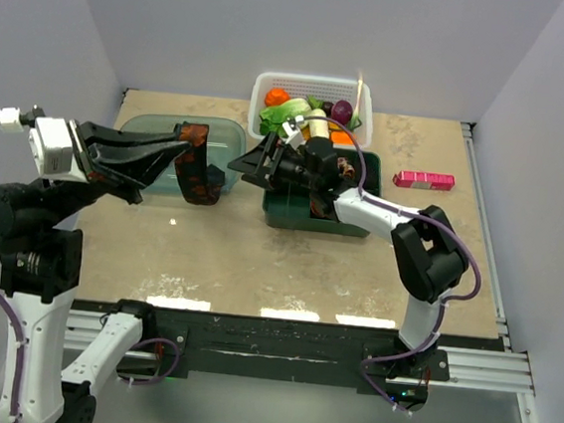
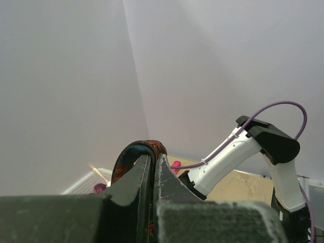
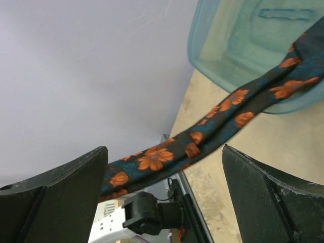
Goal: Roll the ties
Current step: Place the tie at the center of the board.
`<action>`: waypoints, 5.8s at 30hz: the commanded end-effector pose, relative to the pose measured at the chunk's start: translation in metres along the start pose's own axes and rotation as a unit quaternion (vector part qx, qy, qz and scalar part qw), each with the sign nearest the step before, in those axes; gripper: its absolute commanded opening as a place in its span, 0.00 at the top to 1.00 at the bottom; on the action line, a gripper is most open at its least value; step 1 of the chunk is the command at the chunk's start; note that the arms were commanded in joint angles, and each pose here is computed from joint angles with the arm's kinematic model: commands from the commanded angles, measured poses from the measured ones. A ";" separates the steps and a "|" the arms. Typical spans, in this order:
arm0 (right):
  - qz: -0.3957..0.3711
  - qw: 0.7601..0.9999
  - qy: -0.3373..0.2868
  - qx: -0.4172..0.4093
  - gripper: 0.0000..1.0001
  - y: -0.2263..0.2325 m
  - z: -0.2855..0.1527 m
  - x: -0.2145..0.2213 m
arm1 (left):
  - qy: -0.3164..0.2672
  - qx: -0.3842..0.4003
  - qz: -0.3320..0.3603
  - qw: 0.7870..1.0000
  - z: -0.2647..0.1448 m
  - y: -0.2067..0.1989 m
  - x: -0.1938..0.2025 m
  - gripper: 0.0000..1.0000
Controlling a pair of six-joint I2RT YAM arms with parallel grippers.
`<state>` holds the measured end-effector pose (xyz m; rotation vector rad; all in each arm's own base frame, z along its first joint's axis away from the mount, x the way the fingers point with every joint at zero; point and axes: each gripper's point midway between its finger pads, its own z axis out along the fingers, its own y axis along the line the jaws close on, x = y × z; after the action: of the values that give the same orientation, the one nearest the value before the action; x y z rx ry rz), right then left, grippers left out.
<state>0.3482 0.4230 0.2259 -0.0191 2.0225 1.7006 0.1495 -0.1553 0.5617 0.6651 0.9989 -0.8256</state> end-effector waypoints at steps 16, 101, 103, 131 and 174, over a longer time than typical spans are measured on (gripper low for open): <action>0.071 0.993 0.062 0.068 0.01 -0.047 0.042 0.051 | 0.014 0.028 0.044 0.999 -0.029 -0.054 -0.018 1.00; -0.050 0.856 -0.268 0.439 1.00 -0.135 -0.348 -0.043 | 0.225 0.007 -0.304 0.926 -0.010 0.002 0.342 1.00; -0.049 0.857 -0.265 0.440 1.00 -0.138 -0.347 -0.042 | 0.239 -0.004 -0.310 0.920 -0.018 0.001 0.355 1.00; -0.123 0.883 -0.221 0.396 1.00 -0.150 -0.322 -0.049 | 0.231 -0.251 -0.290 0.894 -0.089 0.035 0.368 1.00; -0.159 0.841 -0.213 0.472 0.01 -0.129 -0.344 -0.080 | 0.290 -0.260 -0.305 0.869 -0.106 0.024 0.377 1.00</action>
<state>0.3237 0.0239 0.1554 0.4664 2.1186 0.2123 0.2319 -0.1572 0.1563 0.0358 1.9808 -0.8234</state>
